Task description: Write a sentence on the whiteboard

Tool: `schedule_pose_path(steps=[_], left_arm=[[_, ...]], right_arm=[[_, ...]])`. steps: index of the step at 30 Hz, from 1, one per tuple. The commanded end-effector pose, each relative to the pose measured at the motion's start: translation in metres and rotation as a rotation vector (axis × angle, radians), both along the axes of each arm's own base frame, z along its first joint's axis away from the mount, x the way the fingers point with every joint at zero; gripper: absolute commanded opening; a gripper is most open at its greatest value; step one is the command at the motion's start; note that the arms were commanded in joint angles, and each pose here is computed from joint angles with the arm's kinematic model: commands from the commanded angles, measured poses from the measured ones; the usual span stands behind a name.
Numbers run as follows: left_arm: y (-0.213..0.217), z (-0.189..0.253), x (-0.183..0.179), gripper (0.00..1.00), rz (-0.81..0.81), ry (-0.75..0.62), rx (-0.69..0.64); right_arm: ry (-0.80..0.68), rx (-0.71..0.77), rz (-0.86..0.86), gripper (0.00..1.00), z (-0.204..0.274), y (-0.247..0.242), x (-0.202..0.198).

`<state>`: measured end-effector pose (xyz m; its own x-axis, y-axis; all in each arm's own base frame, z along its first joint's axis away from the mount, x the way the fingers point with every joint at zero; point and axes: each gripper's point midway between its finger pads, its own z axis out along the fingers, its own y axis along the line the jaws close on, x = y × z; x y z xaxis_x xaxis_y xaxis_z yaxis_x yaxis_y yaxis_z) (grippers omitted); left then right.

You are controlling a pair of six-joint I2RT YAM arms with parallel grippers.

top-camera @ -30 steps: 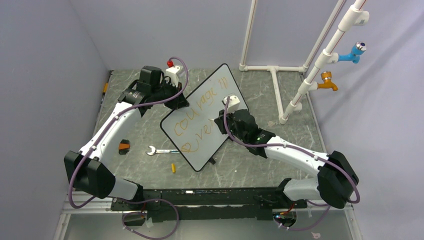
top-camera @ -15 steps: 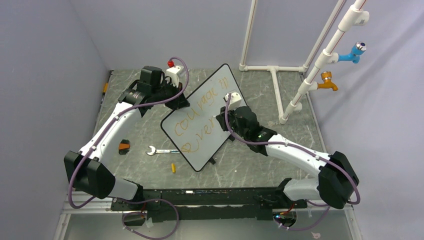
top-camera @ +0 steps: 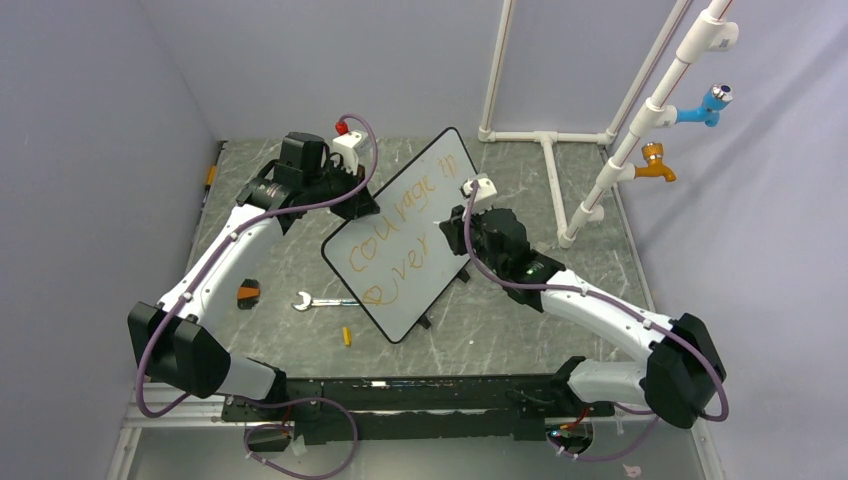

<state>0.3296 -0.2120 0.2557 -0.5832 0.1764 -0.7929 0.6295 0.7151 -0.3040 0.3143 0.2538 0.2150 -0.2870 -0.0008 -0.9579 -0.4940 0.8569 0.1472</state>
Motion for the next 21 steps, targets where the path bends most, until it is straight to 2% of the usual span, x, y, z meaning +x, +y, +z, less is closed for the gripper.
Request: schedule_pose_path(steps=[1,13,21], left_arm=[[0.024,-0.008,0.012,0.00,0.034,-0.102,0.149],[0.024,-0.009,0.012,0.00,0.035,-0.100,0.153],[0.024,-0.009,0.012,0.00,0.037,-0.100,0.152]], right_arm=[[-0.029,0.052,0.007,0.00,0.014,0.007,0.008],[0.005,0.052,0.043,0.00,0.001,0.018,0.010],[0.067,0.031,0.054,0.00,-0.032,0.014,0.000]])
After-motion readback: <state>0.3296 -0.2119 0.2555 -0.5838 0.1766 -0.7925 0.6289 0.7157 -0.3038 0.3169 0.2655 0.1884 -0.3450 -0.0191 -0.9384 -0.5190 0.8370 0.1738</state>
